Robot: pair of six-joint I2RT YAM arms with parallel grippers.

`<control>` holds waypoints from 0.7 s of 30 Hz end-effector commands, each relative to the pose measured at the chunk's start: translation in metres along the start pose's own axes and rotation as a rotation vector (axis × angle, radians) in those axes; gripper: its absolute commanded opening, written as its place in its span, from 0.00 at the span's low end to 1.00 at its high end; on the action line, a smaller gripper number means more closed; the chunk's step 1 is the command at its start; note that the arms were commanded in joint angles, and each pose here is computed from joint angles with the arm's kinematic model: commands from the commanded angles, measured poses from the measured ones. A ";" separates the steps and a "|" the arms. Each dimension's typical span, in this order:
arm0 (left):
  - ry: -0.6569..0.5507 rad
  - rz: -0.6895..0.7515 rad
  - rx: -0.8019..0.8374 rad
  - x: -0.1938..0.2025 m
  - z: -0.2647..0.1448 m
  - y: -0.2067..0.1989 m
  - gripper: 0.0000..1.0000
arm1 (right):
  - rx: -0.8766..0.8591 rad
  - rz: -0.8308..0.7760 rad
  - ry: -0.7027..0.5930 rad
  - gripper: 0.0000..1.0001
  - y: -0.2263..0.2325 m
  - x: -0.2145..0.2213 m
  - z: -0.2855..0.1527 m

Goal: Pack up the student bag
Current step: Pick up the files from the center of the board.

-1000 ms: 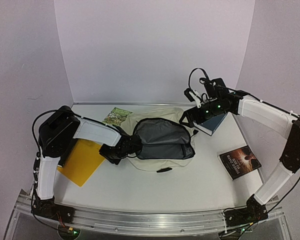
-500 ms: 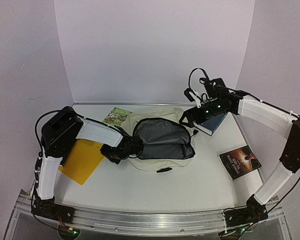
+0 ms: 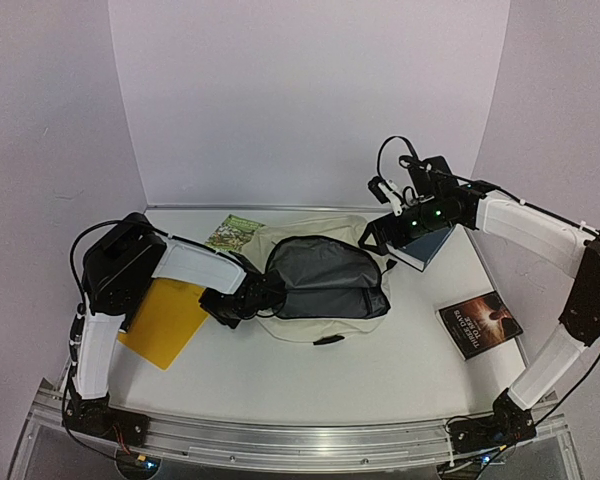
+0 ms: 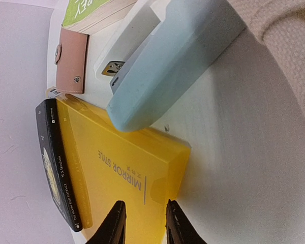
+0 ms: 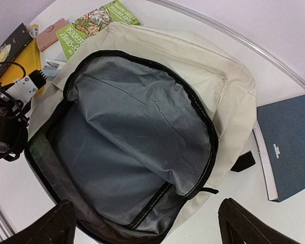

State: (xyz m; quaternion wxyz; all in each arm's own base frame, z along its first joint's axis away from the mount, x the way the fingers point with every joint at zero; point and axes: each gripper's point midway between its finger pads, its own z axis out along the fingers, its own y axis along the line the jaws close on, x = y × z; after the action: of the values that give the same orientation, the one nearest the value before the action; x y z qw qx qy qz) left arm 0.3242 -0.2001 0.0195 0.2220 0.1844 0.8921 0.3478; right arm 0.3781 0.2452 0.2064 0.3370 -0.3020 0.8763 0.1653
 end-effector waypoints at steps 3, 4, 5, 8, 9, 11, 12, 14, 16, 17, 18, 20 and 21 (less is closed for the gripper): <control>-0.049 -0.057 -0.016 -0.017 -0.013 0.017 0.31 | 0.002 0.006 -0.025 0.97 0.000 -0.007 -0.002; -0.050 -0.057 -0.022 -0.018 -0.013 0.017 0.31 | 0.002 0.007 -0.025 0.97 0.000 -0.007 -0.002; -0.052 -0.057 -0.029 -0.018 -0.012 0.018 0.31 | 0.002 0.007 -0.026 0.97 0.000 -0.007 -0.002; -0.048 -0.052 -0.024 -0.018 -0.009 0.013 0.31 | 0.000 0.008 -0.024 0.97 0.000 -0.007 -0.001; -0.049 -0.053 -0.019 -0.018 -0.008 0.010 0.31 | -0.001 0.007 -0.024 0.97 0.000 -0.007 -0.001; -0.052 -0.052 -0.015 -0.019 -0.006 0.008 0.31 | 0.000 0.009 -0.024 0.97 0.000 -0.007 0.000; -0.053 -0.050 -0.016 -0.019 -0.005 0.007 0.31 | -0.001 0.008 -0.024 0.97 0.000 -0.008 0.000; -0.052 -0.046 -0.020 -0.020 -0.003 0.005 0.31 | -0.001 0.010 -0.021 0.97 -0.001 -0.007 0.000; -0.053 -0.039 -0.021 -0.021 -0.001 0.002 0.31 | -0.001 0.010 -0.022 0.97 -0.001 -0.007 0.000; -0.052 -0.039 -0.021 -0.021 0.001 0.001 0.31 | -0.001 0.009 -0.021 0.97 0.000 -0.007 0.001; -0.050 -0.038 -0.020 -0.021 0.002 -0.001 0.31 | -0.001 0.009 -0.023 0.97 0.000 -0.008 0.001; -0.049 -0.040 -0.018 -0.021 0.005 -0.002 0.31 | 0.000 0.009 -0.021 0.97 0.000 -0.007 0.001; -0.046 -0.040 -0.020 -0.021 0.007 -0.002 0.31 | 0.000 0.009 -0.020 0.97 -0.001 -0.007 0.002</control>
State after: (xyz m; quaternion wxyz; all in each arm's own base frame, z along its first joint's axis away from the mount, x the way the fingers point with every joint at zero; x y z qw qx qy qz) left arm 0.3317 -0.2027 0.0173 0.2346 0.1808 0.8887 0.3500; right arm 0.3781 0.2454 0.2061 0.3366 -0.3019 0.8764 0.1657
